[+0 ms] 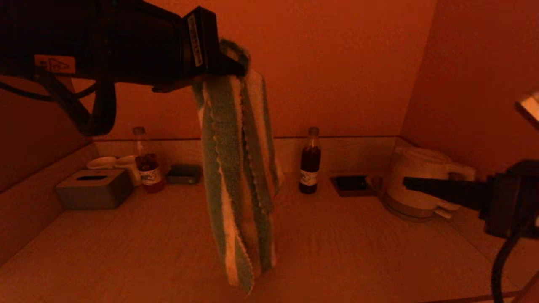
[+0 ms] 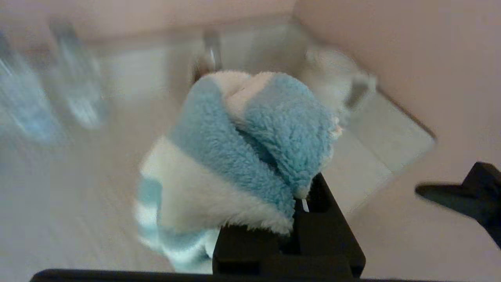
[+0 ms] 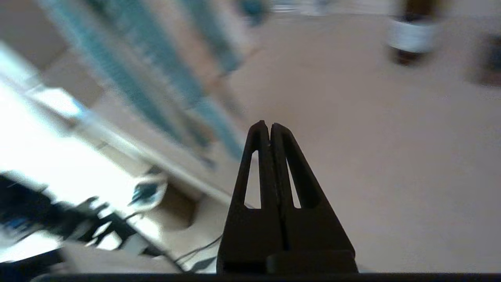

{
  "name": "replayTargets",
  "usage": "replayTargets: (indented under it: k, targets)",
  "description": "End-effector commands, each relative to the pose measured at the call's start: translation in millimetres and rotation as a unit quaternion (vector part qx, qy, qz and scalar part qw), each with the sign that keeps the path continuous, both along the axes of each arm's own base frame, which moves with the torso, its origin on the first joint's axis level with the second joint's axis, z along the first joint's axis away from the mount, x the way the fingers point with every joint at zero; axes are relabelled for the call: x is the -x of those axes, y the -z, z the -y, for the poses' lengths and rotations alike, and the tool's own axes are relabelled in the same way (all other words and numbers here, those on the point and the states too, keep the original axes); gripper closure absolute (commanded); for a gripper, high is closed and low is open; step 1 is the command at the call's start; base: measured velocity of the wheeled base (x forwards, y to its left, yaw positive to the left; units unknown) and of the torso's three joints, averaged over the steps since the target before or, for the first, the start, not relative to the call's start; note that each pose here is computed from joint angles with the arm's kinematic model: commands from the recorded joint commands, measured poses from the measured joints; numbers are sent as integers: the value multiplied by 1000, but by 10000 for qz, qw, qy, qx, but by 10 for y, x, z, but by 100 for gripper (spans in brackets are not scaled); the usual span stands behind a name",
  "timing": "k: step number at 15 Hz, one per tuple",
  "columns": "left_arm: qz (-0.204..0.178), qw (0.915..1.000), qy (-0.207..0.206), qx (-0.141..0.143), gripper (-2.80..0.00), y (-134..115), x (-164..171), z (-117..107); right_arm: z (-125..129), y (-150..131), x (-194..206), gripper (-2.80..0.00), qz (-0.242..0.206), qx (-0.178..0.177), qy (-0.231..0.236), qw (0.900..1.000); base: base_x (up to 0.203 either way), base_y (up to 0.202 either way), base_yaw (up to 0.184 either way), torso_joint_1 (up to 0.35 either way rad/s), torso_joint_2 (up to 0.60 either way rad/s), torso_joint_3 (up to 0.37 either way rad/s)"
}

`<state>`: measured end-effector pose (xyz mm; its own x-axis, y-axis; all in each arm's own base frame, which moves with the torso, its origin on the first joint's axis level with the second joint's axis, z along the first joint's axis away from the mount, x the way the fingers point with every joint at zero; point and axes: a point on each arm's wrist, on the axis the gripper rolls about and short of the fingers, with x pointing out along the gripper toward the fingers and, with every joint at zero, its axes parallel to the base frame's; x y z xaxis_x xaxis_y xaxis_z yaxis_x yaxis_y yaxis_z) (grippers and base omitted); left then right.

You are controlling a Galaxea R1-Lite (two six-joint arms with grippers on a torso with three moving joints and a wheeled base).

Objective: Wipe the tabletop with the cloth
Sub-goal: Hand it to the other hand

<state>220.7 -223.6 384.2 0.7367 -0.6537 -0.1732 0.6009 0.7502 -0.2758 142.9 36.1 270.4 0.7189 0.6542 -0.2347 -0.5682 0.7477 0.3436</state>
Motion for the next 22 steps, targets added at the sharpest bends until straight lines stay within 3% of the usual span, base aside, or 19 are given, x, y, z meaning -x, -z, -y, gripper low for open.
replayTargets:
  k: [1,7,8,14,22]
  targets:
    - [303,9995,18,38,0,-71,14,-28,-207,-21,-332,0,-305,-86,-785,9964,0,0,0,0,0,0]
    - [270,9996,113,63,0,-16,-230,-153,-519,-200,-399,0,-177,-78,-1458,9891,0,0,0,0,0,0]
    - [199,9998,43,8,0,46,-330,-154,-602,-199,-398,-280,-191,-55,-1596,9870,0,0,0,0,0,0]
    - [435,9982,345,244,0,-39,-319,-182,-995,-93,-552,-280,-386,212,-1784,9830,0,0,0,0,0,0]
    - [572,9969,466,278,0,-83,-289,-199,-1256,192,-977,-280,-891,399,-1808,9787,0,0,0,0,0,0]
